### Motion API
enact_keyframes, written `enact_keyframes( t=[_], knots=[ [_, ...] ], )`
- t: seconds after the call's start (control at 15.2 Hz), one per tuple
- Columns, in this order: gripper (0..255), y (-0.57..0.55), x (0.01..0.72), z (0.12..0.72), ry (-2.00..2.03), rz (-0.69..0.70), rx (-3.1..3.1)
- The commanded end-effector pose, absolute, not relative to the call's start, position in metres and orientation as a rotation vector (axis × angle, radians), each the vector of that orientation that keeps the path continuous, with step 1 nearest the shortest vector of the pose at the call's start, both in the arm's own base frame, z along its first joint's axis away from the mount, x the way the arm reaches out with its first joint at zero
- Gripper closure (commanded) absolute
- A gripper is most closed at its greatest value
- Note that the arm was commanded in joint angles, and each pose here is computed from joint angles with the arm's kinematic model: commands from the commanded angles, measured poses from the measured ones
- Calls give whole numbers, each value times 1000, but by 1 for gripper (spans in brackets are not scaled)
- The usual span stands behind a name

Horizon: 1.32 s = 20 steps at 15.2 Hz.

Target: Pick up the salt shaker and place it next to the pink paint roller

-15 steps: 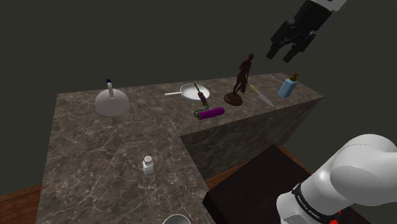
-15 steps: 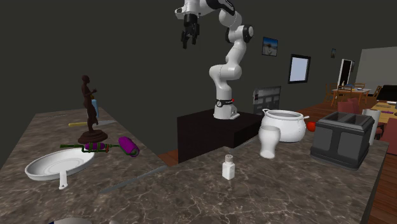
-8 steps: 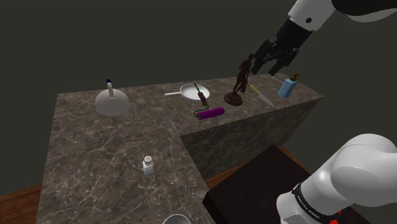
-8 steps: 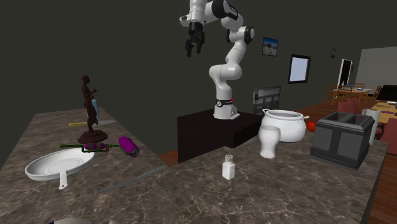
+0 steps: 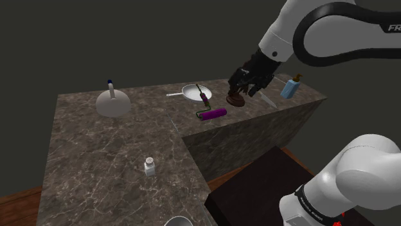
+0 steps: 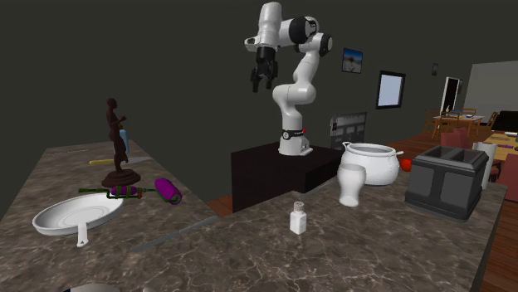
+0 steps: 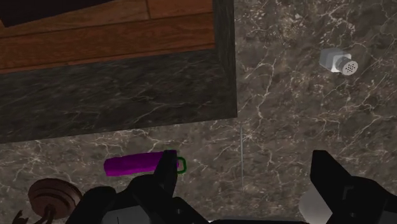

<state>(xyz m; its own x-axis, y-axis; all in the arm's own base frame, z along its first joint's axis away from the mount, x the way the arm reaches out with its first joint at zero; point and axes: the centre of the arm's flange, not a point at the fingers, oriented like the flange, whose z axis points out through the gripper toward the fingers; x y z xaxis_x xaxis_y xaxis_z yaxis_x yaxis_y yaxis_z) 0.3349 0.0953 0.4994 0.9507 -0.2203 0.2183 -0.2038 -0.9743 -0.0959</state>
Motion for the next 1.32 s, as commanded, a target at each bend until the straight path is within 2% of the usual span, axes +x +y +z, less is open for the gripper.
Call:
enact_keyframes(
  t=[0.0, 1.25],
  knots=[
    [0, 115, 337, 480, 336, -365, -3033],
    [0, 278, 379, 285, 388, -467, -3066]
  ],
)
